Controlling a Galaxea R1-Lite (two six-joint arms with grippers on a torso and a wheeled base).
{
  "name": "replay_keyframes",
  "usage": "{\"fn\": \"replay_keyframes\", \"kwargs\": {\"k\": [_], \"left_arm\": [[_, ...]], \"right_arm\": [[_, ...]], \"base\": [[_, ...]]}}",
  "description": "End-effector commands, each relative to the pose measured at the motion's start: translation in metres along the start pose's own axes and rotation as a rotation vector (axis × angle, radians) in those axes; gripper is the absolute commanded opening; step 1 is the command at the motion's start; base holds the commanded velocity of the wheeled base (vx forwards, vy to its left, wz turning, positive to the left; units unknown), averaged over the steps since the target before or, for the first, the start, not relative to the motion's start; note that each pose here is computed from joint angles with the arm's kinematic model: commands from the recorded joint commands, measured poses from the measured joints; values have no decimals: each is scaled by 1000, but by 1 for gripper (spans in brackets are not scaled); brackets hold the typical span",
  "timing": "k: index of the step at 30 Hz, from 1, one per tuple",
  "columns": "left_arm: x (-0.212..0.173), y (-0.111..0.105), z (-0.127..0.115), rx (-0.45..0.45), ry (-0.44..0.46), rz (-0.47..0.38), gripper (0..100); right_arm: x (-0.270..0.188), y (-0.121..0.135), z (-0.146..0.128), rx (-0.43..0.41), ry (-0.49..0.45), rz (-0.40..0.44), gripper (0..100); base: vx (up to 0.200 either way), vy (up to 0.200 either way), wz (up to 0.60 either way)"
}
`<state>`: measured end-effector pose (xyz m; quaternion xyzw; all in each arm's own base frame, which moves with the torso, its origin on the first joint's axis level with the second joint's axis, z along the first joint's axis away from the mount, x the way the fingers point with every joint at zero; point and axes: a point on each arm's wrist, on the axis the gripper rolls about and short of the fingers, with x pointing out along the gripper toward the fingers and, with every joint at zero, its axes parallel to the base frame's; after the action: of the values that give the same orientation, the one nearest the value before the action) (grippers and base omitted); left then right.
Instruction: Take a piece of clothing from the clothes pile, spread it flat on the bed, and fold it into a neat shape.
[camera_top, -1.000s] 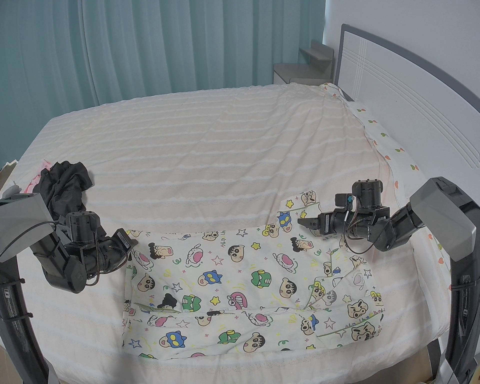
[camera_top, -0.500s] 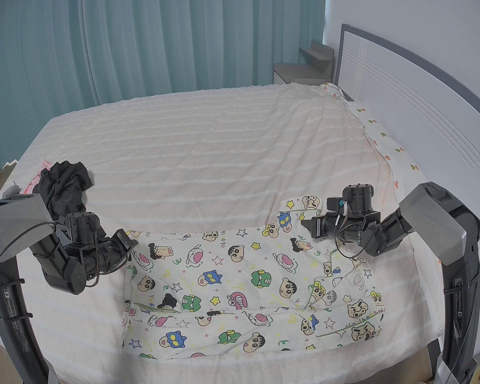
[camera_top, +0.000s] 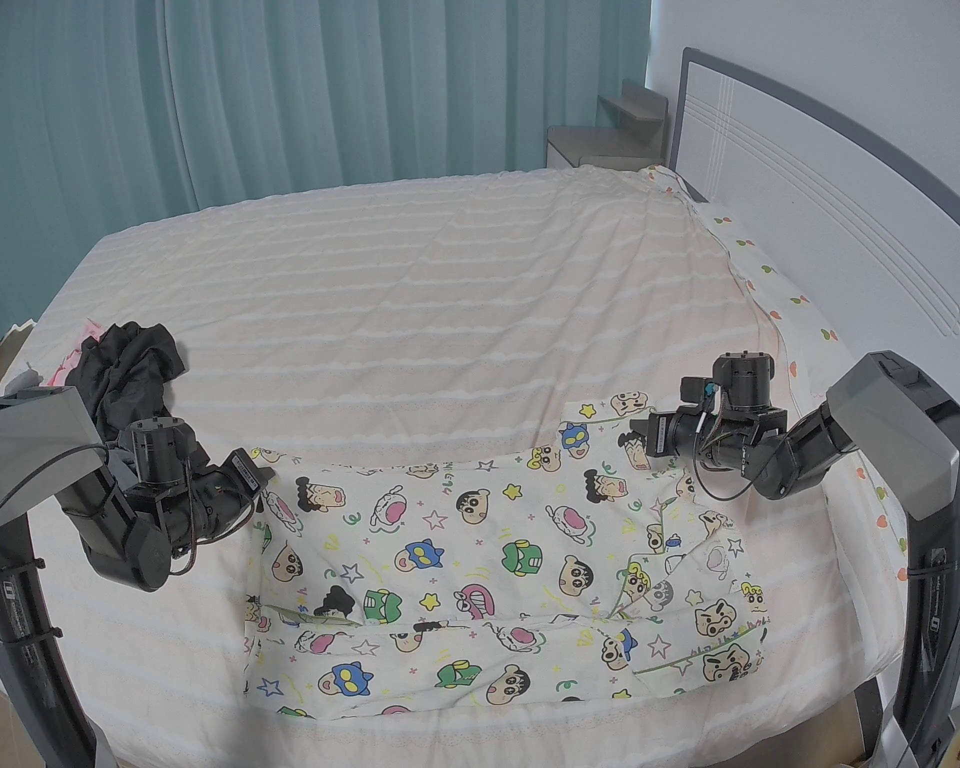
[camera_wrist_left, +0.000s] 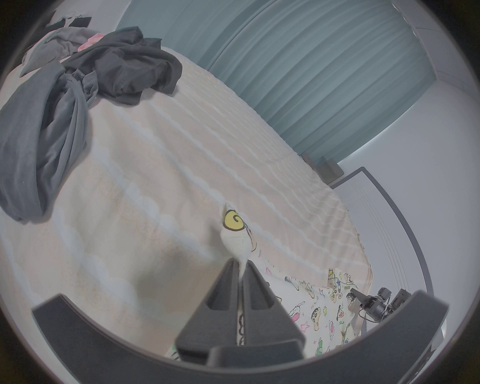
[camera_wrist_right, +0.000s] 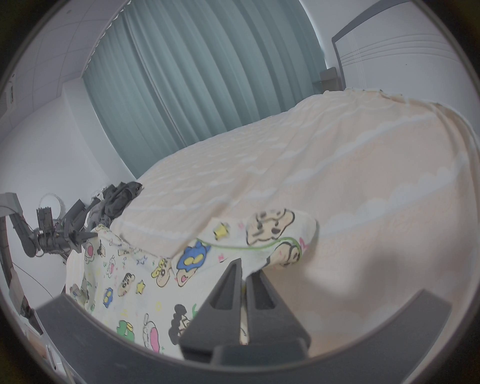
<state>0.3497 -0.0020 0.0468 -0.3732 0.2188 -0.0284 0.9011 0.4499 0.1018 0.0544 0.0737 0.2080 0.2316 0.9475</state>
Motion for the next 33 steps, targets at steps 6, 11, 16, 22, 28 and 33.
{"fn": "replay_keyframes", "kwargs": {"k": [6,11,16,22,28,33], "left_arm": [[-9,-11,10,11,-66,-15,0],[-11,-13,11,14,-78,-24,0],[-15,-18,15,18,-93,-38,0],[-20,-24,20,22,-123,-43,0],[-21,-31,18,28,-137,-46,0],[-22,-33,19,30,-142,-51,0]], "right_arm": [[-21,-8,29,5,-97,-21,0],[-24,-6,33,9,-108,-19,0],[-28,-6,40,6,-127,-21,0],[-29,-6,42,5,-135,-26,0],[-30,-7,46,4,-148,-28,0],[-36,-5,57,35,-176,-24,0]], "base": [[0,0,0],[0,0,0],[0,0,0],[0,0,0],[0,0,0],[0,0,0]]}}
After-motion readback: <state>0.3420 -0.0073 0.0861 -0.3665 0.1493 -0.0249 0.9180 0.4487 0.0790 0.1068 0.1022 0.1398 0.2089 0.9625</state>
